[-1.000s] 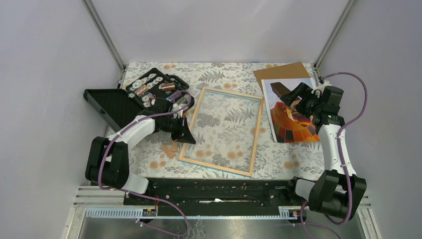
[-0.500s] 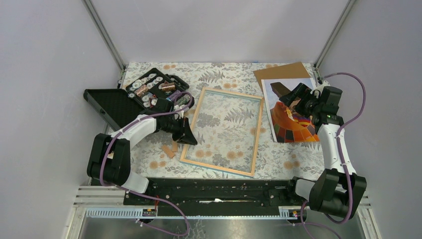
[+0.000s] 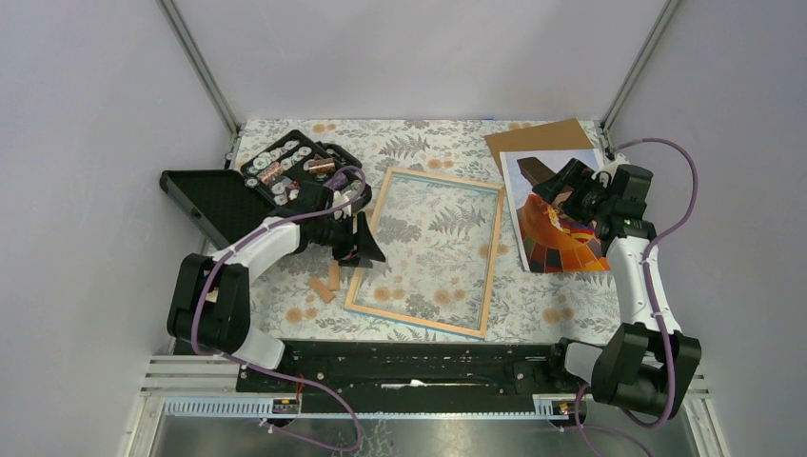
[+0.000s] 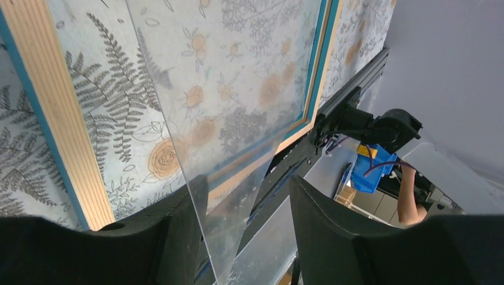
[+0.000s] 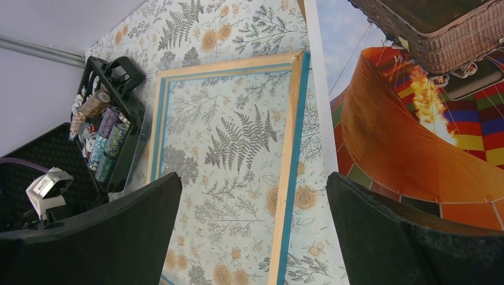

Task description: Put the photo into the frame

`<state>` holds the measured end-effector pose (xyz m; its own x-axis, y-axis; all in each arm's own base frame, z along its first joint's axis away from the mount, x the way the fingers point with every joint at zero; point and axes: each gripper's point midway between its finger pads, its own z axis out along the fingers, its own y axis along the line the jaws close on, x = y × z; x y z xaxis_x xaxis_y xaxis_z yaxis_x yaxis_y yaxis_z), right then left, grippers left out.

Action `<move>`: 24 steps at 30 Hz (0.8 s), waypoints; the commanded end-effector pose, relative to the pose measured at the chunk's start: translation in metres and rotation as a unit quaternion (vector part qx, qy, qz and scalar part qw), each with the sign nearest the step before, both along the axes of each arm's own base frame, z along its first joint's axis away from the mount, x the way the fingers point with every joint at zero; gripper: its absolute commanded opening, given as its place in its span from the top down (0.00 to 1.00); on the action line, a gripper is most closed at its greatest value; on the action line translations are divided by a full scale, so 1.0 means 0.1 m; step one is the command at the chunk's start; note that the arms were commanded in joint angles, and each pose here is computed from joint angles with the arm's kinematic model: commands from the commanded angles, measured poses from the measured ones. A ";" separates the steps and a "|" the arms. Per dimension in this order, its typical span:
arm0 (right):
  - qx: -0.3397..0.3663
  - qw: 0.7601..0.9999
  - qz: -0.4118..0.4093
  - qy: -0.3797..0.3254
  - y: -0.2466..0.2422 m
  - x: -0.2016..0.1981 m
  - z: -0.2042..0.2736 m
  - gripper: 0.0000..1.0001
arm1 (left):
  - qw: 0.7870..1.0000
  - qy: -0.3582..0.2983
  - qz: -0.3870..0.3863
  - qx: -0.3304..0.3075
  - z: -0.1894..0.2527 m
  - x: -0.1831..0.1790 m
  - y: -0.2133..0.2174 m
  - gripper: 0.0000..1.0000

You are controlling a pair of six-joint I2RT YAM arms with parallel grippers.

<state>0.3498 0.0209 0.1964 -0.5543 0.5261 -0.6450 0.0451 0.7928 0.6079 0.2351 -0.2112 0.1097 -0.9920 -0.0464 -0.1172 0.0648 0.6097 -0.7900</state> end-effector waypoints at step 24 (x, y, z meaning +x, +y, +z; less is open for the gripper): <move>-0.004 1.000 0.015 -0.019 0.07 0.05 0.08 0.00 | 1.000 0.008 0.005 0.010 -0.02 0.27 -0.04 1.00</move>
<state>0.3496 0.0240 0.1962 -0.5591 0.5205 -0.6454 0.0382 0.7937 0.6071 0.2577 -0.2099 0.0893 -0.9929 -0.0972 -0.0685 -0.0131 0.6619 -0.7495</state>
